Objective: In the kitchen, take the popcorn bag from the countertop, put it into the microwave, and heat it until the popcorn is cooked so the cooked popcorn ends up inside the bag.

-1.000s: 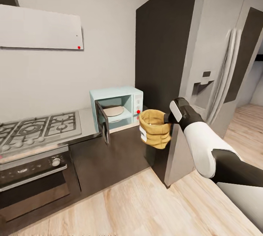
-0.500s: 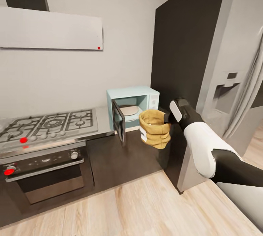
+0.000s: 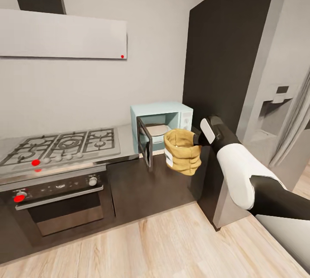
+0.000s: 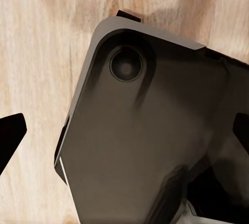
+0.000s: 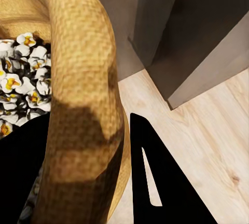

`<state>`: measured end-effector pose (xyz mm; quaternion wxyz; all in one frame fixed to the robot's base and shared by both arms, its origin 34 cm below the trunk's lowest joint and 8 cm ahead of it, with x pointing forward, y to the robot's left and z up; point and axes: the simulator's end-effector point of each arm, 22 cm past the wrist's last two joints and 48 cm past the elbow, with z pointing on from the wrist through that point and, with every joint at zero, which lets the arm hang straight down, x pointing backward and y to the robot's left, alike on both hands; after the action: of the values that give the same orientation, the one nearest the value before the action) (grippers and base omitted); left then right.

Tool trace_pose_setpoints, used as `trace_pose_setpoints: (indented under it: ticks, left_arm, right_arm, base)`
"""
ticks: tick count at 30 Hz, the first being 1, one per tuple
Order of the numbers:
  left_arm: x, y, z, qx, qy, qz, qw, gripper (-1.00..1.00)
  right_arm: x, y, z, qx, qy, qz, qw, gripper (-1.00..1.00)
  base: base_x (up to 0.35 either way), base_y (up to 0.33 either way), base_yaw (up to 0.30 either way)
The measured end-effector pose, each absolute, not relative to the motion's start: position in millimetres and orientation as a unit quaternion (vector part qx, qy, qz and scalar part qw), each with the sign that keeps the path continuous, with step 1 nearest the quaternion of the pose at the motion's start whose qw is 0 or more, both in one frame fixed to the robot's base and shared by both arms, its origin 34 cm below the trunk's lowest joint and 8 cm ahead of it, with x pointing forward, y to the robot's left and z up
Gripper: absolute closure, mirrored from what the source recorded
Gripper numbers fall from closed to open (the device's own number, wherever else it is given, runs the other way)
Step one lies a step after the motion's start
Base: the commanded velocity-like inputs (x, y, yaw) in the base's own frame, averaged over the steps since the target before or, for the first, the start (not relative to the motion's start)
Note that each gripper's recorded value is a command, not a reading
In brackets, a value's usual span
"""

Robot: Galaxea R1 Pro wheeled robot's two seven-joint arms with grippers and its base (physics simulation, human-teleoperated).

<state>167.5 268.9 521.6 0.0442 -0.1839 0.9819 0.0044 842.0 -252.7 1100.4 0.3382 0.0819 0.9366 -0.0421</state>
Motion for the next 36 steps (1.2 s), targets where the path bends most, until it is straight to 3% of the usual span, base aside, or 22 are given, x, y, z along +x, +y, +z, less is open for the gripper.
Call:
trace_pose_setpoints:
  ticks: [7,24,36]
  left_arm:
    - [166.9,268.8,521.6,-0.187,0.981,0.004,0.043,-1.00]
    - [167.2,268.9,521.7,-0.187,0.981,0.004,0.044,-1.00]
    - [167.1,268.9,521.6,-0.186,0.982,0.004,0.044,-1.00]
  right_arm:
    - [841.8,-252.8,1100.9,0.082,0.936,-0.042,0.339,1.00]
    - [841.4,-254.6,1101.5,0.081,0.936,-0.047,0.339,1.00]
    - [841.8,-253.3,1100.9,0.082,0.936,-0.043,0.339,1.00]
  base:
    - [0.067,0.000,0.000]
    - [0.319,0.000,0.004]
    - [0.236,0.000,0.242]
